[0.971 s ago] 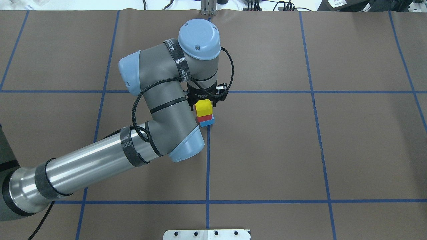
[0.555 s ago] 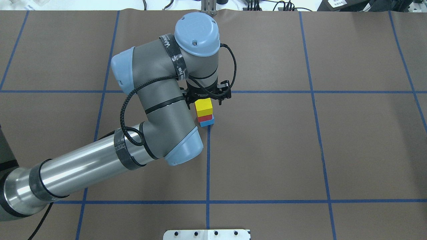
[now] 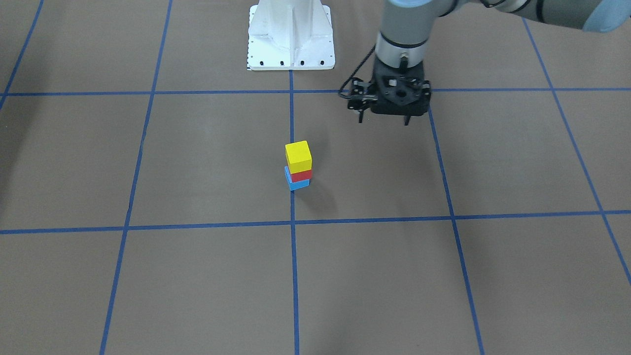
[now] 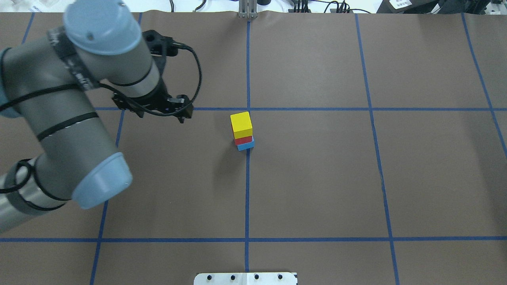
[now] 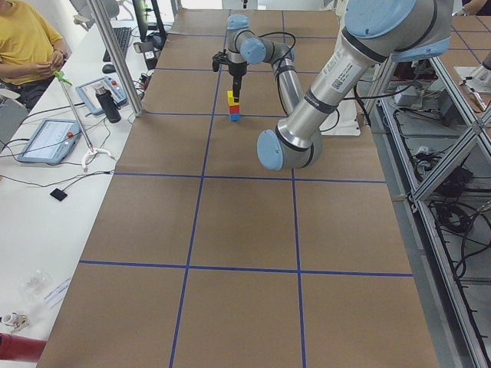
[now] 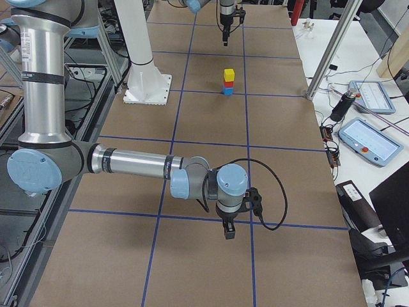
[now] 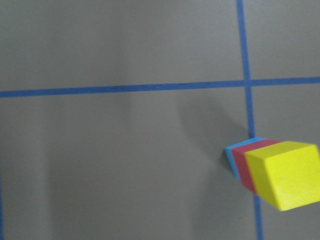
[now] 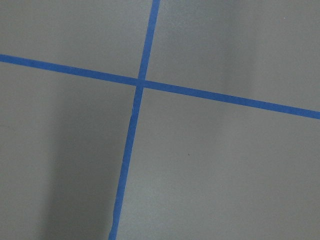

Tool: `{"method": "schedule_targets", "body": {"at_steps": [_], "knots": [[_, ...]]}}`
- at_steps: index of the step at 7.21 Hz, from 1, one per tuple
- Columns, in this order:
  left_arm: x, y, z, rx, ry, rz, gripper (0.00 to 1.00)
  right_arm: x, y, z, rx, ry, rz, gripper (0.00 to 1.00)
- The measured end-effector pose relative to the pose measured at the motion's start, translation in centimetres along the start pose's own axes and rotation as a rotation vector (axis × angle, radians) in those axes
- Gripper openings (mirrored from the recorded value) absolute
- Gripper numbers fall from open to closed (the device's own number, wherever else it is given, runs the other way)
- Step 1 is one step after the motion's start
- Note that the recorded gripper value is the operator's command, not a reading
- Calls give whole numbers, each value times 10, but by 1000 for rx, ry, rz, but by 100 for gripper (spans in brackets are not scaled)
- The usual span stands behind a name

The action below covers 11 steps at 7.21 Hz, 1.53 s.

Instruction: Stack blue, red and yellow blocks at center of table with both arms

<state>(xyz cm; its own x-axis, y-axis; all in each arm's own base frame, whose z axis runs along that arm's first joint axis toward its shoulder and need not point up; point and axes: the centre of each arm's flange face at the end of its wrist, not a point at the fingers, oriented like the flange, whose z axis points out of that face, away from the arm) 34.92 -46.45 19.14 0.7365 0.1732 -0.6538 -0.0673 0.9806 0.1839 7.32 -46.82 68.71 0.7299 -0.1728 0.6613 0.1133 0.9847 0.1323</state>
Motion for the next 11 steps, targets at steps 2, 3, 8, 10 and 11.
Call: {"method": "schedule_targets", "body": {"at_steps": [2,3,8,10,11], "knots": [[-136,2,-3,-38,-43,134,100,1,2,0,-1,0,2,100],[-212,2,-6,-67,-53,176,100,2,2,-1,2,0,4,100],[-536,60,74,-7,46,165,100,5,4,-4,9,1,12,100],[-563,83,89,-11,49,126,100,5,4,-4,9,0,13,100],[-574,87,82,-26,44,84,100,5,4,-4,9,-1,13,100]]}}
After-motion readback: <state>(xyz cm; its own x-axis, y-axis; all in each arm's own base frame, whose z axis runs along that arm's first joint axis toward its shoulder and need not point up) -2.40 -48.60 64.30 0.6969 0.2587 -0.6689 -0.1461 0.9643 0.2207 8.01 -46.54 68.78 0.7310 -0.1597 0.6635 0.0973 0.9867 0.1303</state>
